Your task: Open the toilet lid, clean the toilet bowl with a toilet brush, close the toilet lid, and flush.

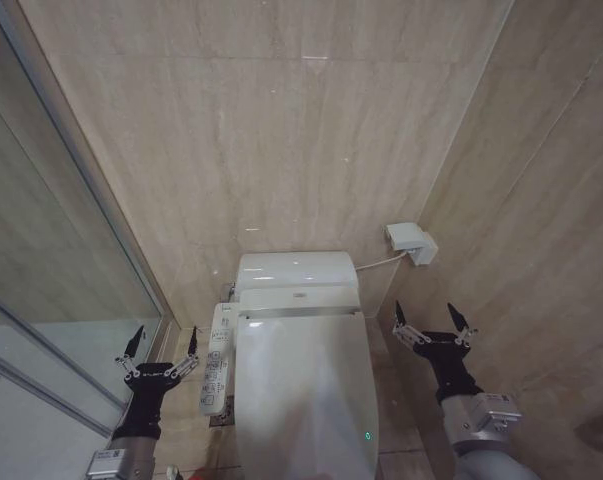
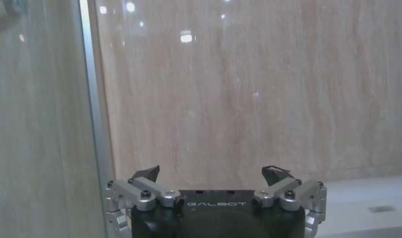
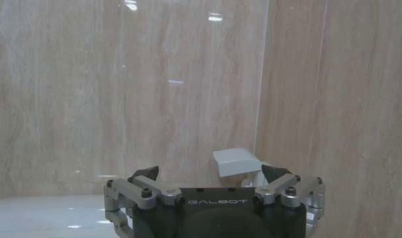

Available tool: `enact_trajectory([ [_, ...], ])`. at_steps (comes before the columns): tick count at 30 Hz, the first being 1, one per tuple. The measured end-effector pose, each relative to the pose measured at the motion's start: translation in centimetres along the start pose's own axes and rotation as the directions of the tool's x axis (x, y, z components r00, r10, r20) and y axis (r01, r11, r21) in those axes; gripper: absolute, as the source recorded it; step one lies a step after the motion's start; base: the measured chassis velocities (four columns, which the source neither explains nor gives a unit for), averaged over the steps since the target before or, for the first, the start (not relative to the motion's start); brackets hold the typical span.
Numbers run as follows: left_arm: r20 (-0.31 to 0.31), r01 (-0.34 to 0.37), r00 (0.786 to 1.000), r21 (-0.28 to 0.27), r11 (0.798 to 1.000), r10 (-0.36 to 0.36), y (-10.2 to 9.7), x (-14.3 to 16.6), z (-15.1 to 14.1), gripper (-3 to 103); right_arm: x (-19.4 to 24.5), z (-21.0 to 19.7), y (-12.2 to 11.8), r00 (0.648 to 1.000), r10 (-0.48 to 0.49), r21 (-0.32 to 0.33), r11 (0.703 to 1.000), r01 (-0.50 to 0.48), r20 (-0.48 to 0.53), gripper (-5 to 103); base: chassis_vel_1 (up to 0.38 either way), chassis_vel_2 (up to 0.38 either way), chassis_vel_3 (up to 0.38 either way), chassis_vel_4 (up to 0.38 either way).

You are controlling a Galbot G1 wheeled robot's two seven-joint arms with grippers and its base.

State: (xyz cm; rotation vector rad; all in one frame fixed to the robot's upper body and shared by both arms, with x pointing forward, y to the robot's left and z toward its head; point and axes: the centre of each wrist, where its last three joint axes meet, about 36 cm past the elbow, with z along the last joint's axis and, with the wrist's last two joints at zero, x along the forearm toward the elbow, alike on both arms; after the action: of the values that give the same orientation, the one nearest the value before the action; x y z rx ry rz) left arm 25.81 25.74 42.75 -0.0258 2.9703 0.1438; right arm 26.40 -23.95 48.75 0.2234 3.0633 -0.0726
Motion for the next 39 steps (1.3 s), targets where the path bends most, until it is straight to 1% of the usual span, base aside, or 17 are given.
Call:
enact_trajectory([
  [2,-0.017,-0.015,1.0,0.017,1.0,0.016,0.4,-0.2,-1.4,100,0.0,0.0,0.0,1.0,0.0,0.0,1.0,0.0,0.0,100,0.0,0.0,0.0,0.0],
  [3,-0.02,-0.028,0.999,0.015,1.0,0.028,0.7,-0.3,-2.0,100,0.0,0.0,0.0,1.0,0.0,0.0,1.0,0.0,0.0,100,0.0,0.0,0.0,0.0],
  [4,-0.02,-0.028,0.999,0.015,1.0,0.028,0.7,-0.3,-2.0,100,0.0,0.0,0.0,1.0,0.0,0.0,1.0,0.0,0.0,100,0.0,0.0,0.0,0.0],
  [7,-0.028,-0.057,0.998,-0.022,0.998,0.057,1.7,-0.7,-4.7,100,0.0,0.0,0.0,1.0,0.0,0.0,1.0,0.0,0.0,100,0.0,0.0,0.0,0.0],
  [8,-0.028,-0.057,0.998,-0.022,0.998,0.057,1.7,-0.7,-4.7,100,0.0,0.0,0.0,1.0,0.0,0.0,1.0,0.0,0.0,100,0.0,0.0,0.0,0.0],
  [10,-0.023,-0.048,0.999,-0.044,0.998,0.047,1.9,-0.7,-5.4,100,0.0,0.0,0.0,1.0,0.0,0.0,1.0,0.0,0.0,100,0.0,0.0,0.0,0.0],
  [12,-0.018,-0.037,0.999,-0.052,0.998,0.036,2.0,-0.6,-5.5,100,0.0,0.0,0.0,1.0,0.0,0.0,1.0,0.0,0.0,100,0.0,0.0,0.0,0.0],
  [16,0.003,-0.009,1.0,-0.055,0.998,0.009,2.1,-0.6,-5.3,100,0.0,0.0,0.0,1.0,0.0,0.0,1.0,0.0,0.0,100,0.0,0.0,0.0,0.0],
  [19,0.032,0.025,0.999,-0.056,0.998,-0.023,2.6,-0.5,-4.1,100,0.0,0.0,0.0,1.0,0.0,0.0,1.0,0.0,0.0,100,0.0,0.0,0.0,0.0],
  [20,0.032,0.025,0.999,-0.056,0.998,-0.023,2.6,-0.5,-4.1,100,0.0,0.0,0.0,1.0,0.0,0.0,1.0,0.0,0.0,100,0.0,0.0,0.0,0.0],
  [28,0.059,0.055,0.997,-0.051,0.997,-0.052,3.0,-0.2,-1.3,100,0.0,0.0,0.0,1.0,0.0,0.0,1.0,0.0,0.0,100,0.0,0.0,0.0,0.0],
  [39,0.076,0.076,0.994,-0.038,0.996,-0.073,2.4,-0.3,-1.5,100,0.0,0.0,0.0,1.0,0.0,0.0,1.0,0.0,0.0,100,0.0,0.0,0.0,0.0],
])
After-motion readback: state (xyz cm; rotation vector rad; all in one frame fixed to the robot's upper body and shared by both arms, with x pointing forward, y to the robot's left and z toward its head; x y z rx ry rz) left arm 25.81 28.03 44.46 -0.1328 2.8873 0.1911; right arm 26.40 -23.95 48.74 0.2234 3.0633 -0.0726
